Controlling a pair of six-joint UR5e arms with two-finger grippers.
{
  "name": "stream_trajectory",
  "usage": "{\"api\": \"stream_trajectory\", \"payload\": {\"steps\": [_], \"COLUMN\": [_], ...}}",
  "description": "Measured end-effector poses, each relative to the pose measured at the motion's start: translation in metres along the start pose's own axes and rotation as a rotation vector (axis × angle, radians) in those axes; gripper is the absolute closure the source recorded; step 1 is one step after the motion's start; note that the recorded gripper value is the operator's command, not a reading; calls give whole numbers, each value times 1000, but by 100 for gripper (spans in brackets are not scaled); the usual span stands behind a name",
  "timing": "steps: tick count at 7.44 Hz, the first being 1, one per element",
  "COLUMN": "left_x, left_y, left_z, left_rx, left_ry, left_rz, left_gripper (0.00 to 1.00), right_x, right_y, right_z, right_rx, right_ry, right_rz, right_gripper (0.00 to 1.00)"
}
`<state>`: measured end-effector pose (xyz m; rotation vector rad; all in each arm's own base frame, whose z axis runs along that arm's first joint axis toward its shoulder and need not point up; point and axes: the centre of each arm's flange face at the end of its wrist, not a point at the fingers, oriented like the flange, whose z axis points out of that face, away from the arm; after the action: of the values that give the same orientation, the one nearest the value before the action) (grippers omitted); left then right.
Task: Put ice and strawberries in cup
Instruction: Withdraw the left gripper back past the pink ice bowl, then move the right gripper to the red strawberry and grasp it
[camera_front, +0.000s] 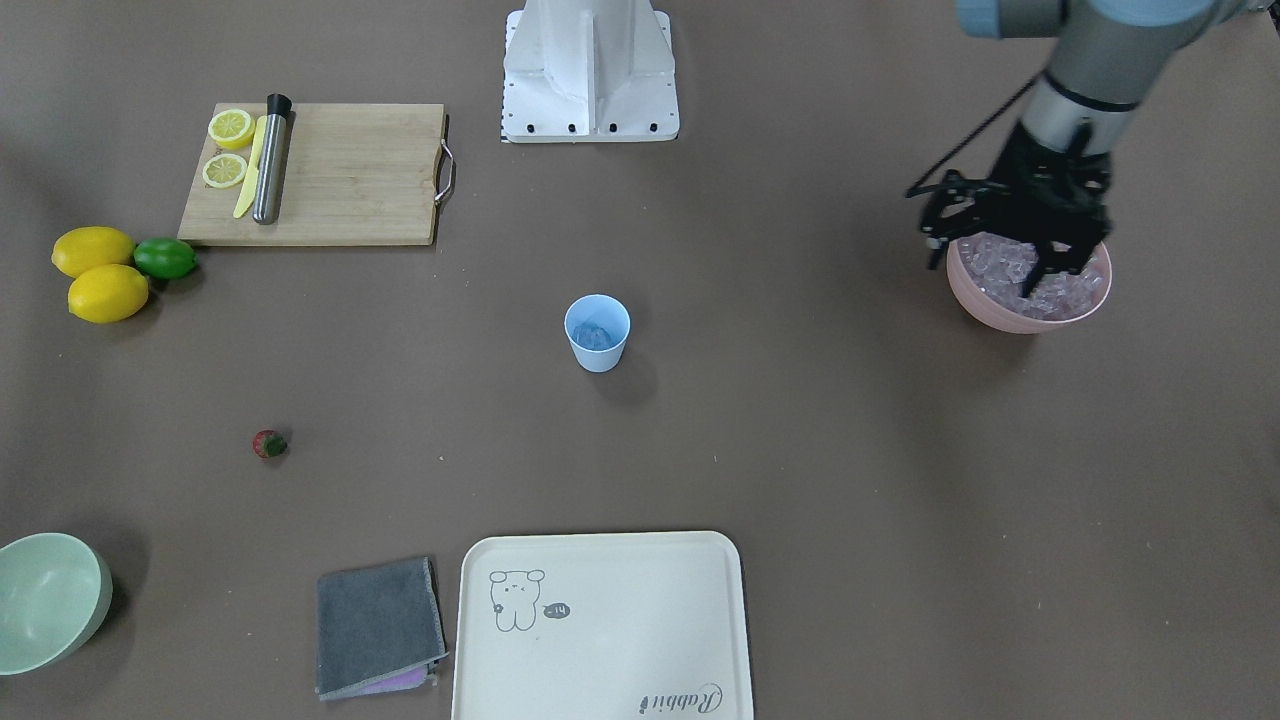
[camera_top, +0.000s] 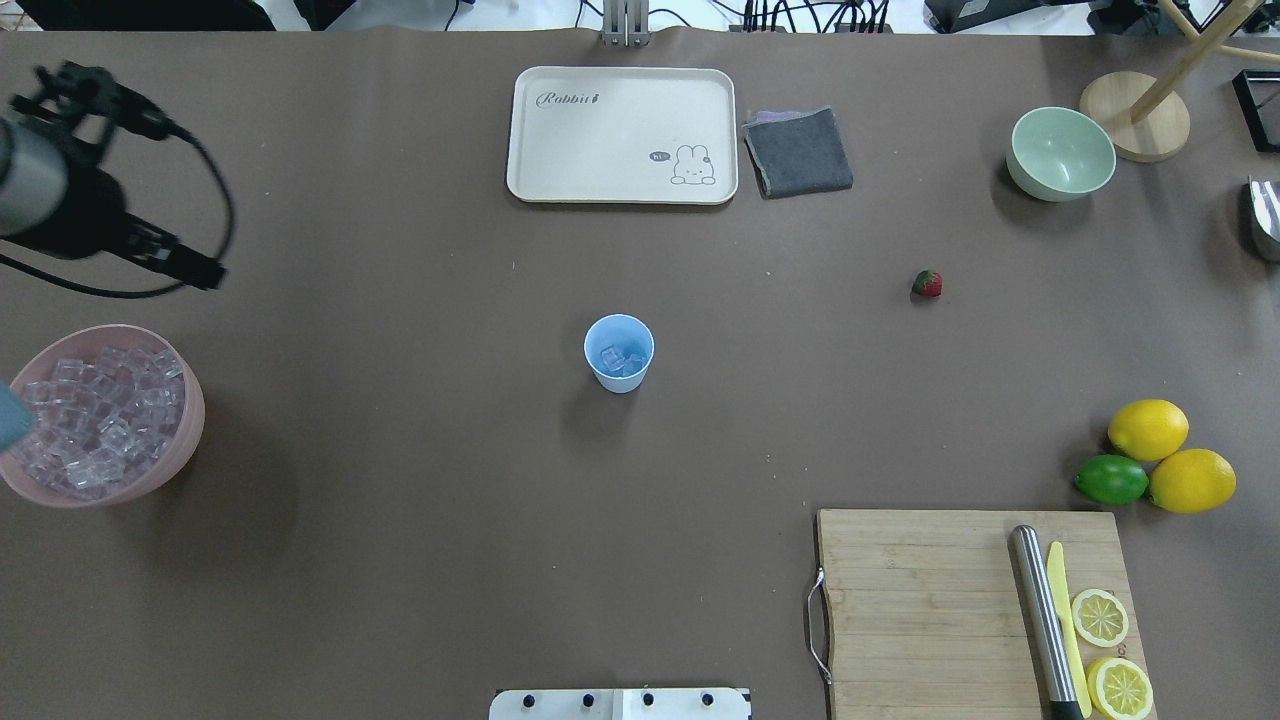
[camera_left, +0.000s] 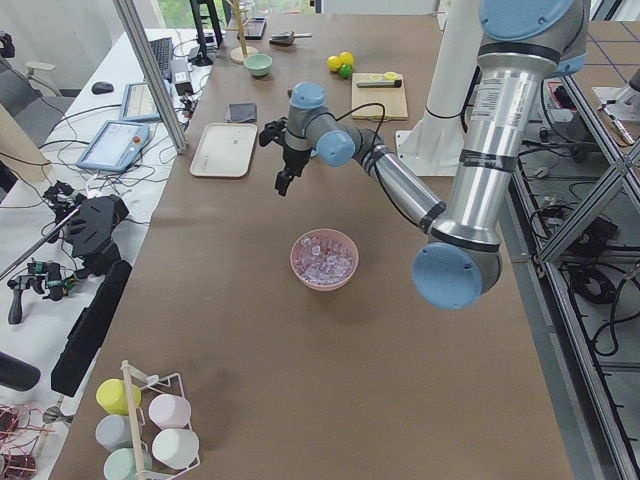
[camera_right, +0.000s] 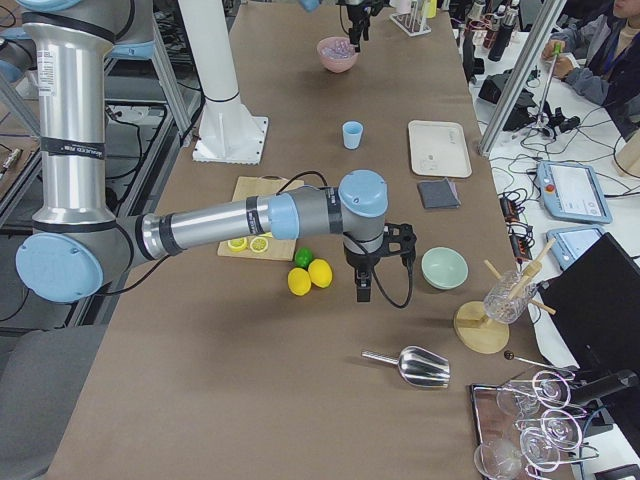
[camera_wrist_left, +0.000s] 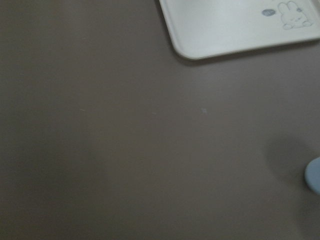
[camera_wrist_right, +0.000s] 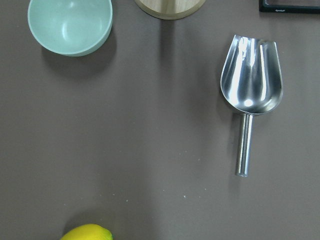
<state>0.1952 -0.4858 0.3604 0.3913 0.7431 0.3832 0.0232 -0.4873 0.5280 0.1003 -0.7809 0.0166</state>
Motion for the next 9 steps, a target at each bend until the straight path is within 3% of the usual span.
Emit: {"api": "stream_trajectory", "payload": {"steps": [2,3,6,9], "left_x": [-128,-163,-200,-204], "left_y": [50,73,108,115], "left_z": [-14,-10,14,17], "left_rx": [-52,-75,-126,-116], "left_ry": [18,39,101,105], "left_rz": [87,76,18,24], "left_gripper": [1,1,1,1], "right_x": [-60,-96,-210,-256], "right_y": [-26,-38,-62,-56], "right_z": [14,22,66,137], "right_rx": [-8,-10,1,53], "right_ry": [12,20,73,10], "right_rz": [19,43,99,118], "right_gripper": [0,0,0,0]}}
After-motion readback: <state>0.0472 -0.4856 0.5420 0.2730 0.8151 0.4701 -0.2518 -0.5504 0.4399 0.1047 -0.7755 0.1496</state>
